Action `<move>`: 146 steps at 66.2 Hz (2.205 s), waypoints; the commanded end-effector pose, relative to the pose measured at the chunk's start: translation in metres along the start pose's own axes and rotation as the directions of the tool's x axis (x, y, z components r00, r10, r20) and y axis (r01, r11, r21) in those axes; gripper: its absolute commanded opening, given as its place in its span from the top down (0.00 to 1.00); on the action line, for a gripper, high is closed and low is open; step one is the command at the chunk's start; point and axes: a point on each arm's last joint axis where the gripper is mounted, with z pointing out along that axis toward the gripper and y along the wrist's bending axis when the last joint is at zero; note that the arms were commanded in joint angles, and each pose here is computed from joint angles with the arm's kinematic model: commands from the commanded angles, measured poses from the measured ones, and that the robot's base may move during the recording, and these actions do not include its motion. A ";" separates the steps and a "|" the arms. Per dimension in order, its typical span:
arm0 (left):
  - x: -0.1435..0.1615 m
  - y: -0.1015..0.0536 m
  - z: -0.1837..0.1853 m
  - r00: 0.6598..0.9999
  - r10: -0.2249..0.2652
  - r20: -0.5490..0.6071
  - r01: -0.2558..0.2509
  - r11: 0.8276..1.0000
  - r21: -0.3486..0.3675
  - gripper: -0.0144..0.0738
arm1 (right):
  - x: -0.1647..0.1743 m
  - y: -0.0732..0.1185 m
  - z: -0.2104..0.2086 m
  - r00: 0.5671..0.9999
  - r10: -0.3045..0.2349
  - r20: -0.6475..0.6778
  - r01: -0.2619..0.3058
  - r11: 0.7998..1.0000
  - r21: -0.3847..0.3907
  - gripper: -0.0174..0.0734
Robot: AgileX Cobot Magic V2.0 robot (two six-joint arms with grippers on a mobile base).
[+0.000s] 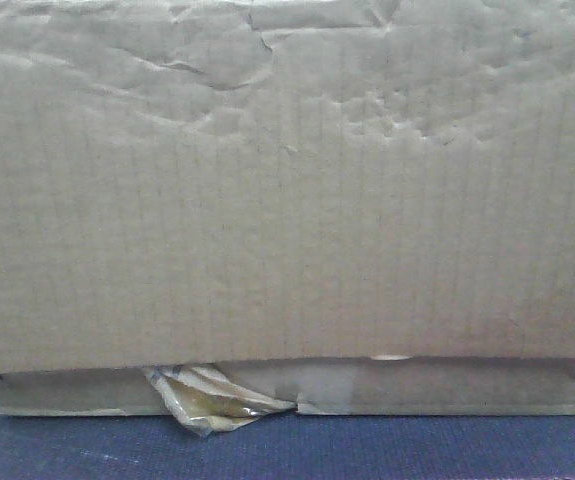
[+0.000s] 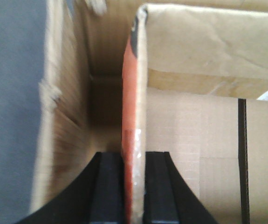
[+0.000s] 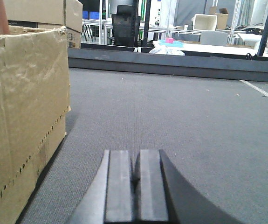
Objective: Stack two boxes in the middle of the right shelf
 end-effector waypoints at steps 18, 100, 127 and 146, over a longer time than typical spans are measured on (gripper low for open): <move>0.018 -0.006 0.028 1.000 -0.012 -0.019 0.013 0.999 0.037 0.96 | -0.002 0.000 0.000 1.000 0.003 0.027 -0.003 1.000 0.005 0.99; -0.015 0.027 -0.044 0.988 0.044 0.147 -0.029 0.994 -0.102 0.45 | -0.002 0.000 0.000 1.000 0.003 0.027 -0.003 1.000 0.005 0.99; 0.007 0.048 -0.001 0.994 0.014 -0.108 -0.020 0.999 -0.049 0.45 | -0.002 0.000 0.000 1.000 0.003 0.027 -0.003 1.000 0.005 0.99; 0.026 0.051 0.020 0.978 0.026 -0.208 -0.040 0.997 -0.066 0.45 | -0.002 0.000 0.000 1.000 0.003 0.027 -0.003 1.000 0.005 0.99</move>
